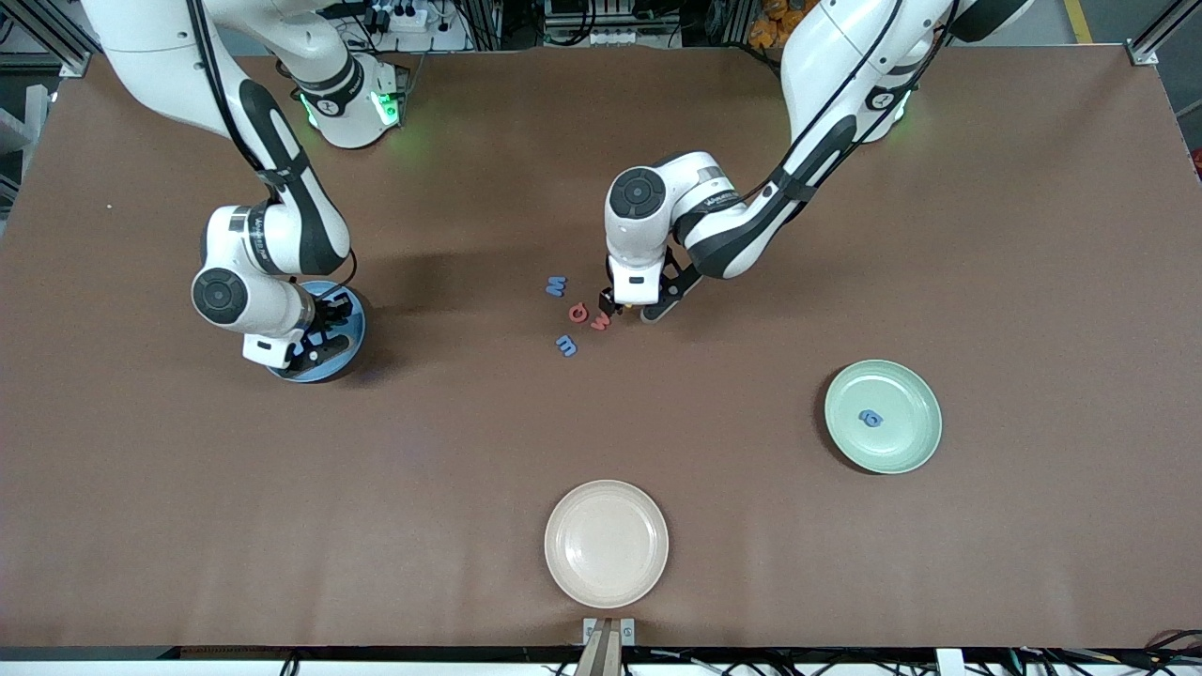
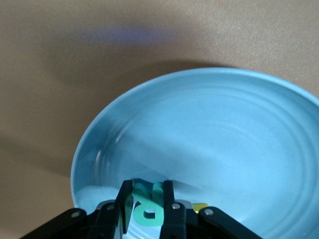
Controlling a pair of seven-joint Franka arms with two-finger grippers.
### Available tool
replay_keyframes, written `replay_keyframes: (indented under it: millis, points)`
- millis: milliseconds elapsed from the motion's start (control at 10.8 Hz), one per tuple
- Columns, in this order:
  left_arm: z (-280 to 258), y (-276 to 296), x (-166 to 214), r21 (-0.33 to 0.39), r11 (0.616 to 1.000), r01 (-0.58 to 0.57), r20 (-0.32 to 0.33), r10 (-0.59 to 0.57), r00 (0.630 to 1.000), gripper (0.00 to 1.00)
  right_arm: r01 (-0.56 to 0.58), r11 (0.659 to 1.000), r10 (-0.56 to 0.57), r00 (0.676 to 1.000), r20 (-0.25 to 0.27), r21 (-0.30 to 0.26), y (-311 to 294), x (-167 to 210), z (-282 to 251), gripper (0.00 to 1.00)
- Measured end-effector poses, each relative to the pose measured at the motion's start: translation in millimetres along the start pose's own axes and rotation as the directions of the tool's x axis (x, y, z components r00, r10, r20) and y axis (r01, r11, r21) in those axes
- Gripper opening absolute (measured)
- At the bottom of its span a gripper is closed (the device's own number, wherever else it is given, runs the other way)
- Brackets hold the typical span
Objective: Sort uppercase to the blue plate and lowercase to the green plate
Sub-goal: 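Open the right gripper to drop the R onto the blue plate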
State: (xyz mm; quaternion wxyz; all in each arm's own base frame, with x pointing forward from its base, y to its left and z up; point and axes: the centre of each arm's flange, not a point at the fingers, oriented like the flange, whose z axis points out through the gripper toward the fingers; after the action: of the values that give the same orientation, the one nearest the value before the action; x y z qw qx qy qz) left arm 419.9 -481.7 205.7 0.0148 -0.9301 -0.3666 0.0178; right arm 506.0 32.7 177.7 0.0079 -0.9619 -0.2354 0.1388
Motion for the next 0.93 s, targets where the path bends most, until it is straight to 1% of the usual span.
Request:
replay_keyframes:
  millis: [185,278,371,464,742,927]
  points:
    - [1,1,1,-0.013,1.000,0.003,0.005,-0.003,1.000,0.95,-0.015,1.000,0.015,1.000,0.015,0.026,-1,-3,3,0.29]
    - [1,2,1,-0.024,1.000,0.006,0.009,-0.006,1.000,0.94,-0.024,0.999,0.023,0.999,0.027,0.042,-2,-5,4,0.29]
    - [2,3,0,-0.030,0.999,0.010,0.012,-0.010,1.000,0.90,-0.028,0.998,0.026,0.999,0.037,0.052,-3,-7,5,0.33]
    - [3,3,0,-0.036,0.999,0.013,0.017,-0.012,1.000,0.89,-0.031,0.998,0.028,0.999,0.044,0.058,-3,-8,6,0.35]
    - [12,3,-4,-0.033,0.999,0.011,0.027,-0.010,1.000,0.86,-0.034,0.997,0.030,0.998,0.051,0.065,-3,-8,7,0.73]
    - [15,2,-10,-0.031,1.000,0.003,0.031,-0.002,1.000,0.83,-0.053,0.994,0.047,0.997,0.064,0.098,-5,-8,3,0.75]
